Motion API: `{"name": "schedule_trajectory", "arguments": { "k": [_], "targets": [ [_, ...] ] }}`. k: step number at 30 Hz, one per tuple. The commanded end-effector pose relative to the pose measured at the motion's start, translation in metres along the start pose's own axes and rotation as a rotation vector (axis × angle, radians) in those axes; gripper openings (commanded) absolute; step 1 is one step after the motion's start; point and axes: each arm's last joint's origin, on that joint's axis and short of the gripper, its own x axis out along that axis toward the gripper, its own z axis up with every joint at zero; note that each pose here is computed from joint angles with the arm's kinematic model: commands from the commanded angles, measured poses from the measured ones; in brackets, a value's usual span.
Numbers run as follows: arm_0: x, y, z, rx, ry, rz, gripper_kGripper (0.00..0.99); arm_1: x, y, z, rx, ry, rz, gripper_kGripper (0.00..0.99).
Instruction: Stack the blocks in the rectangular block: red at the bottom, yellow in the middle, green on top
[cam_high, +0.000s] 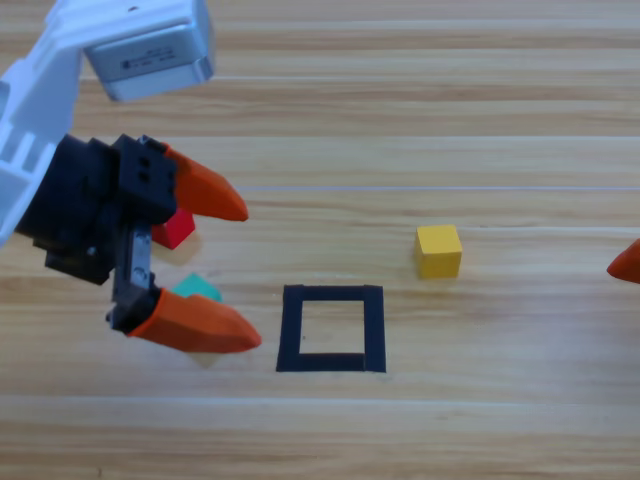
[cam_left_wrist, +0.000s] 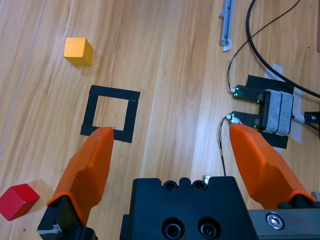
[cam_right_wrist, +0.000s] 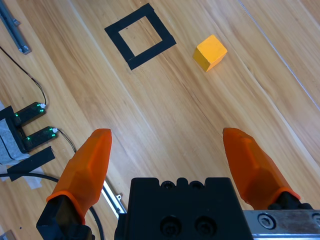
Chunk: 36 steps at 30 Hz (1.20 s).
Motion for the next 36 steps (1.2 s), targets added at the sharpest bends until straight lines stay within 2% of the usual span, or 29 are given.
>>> {"name": "schedule_trajectory", "arguments": {
  "k": [1, 11, 14, 17, 19, 21, 23, 26, 28, 31, 34, 36],
  "targets": [
    [-0.002, -0.007, -0.005, 0.008, -0.005, -0.006, 0.990, 0.021, 0.001, -0.003, -0.008, 0.055, 0.041, 0.976],
    [-0.002, -0.007, -0.006, 0.001, 0.002, -0.001, 0.990, 0.034, -0.003, 0.000, 0.050, 0.087, 0.033, 0.974],
    [-0.003, -0.005, -0.008, -0.041, 0.015, 0.051, 0.990, 0.049, -0.008, 0.000, 0.126, 0.108, 0.021, 0.948],
    [-0.015, 0.004, -0.006, -0.199, -0.003, 0.253, 0.990, 0.063, -0.013, 0.003, 0.177, 0.137, 0.021, 0.948],
    [-0.026, 0.010, -0.007, -0.336, -0.045, 0.407, 0.990, 0.068, -0.017, 0.005, 0.243, 0.135, -0.036, 0.948],
    [-0.033, 0.014, -0.008, -0.468, -0.096, 0.517, 0.990, 0.068, -0.020, 0.007, 0.313, 0.121, -0.101, 0.950],
    [-0.036, 0.019, -0.006, -0.555, -0.124, 0.575, 0.990, 0.069, -0.023, 0.007, 0.360, 0.099, -0.163, 0.950],
    [-0.041, 0.030, -0.012, -0.727, -0.157, 0.667, 0.990, 0.070, -0.026, 0.009, 0.408, 0.075, -0.206, 0.950],
    [-0.037, 0.036, -0.015, -0.794, -0.144, 0.683, 0.990, 0.070, -0.026, 0.011, 0.407, 0.062, -0.210, 0.950],
    [-0.026, 0.051, -0.015, -0.883, -0.064, 0.713, 0.990, 0.081, -0.020, 0.016, 0.401, 0.049, -0.220, 0.950],
    [-0.007, 0.073, -0.004, -0.927, 0.066, 0.732, 0.990, 0.097, -0.025, 0.030, 0.528, 0.054, -0.219, 0.951],
    [0.006, 0.089, 0.005, -0.944, 0.158, 0.743, 0.990, 0.106, -0.023, 0.035, 0.560, 0.057, -0.236, 0.954]
  ]
}}
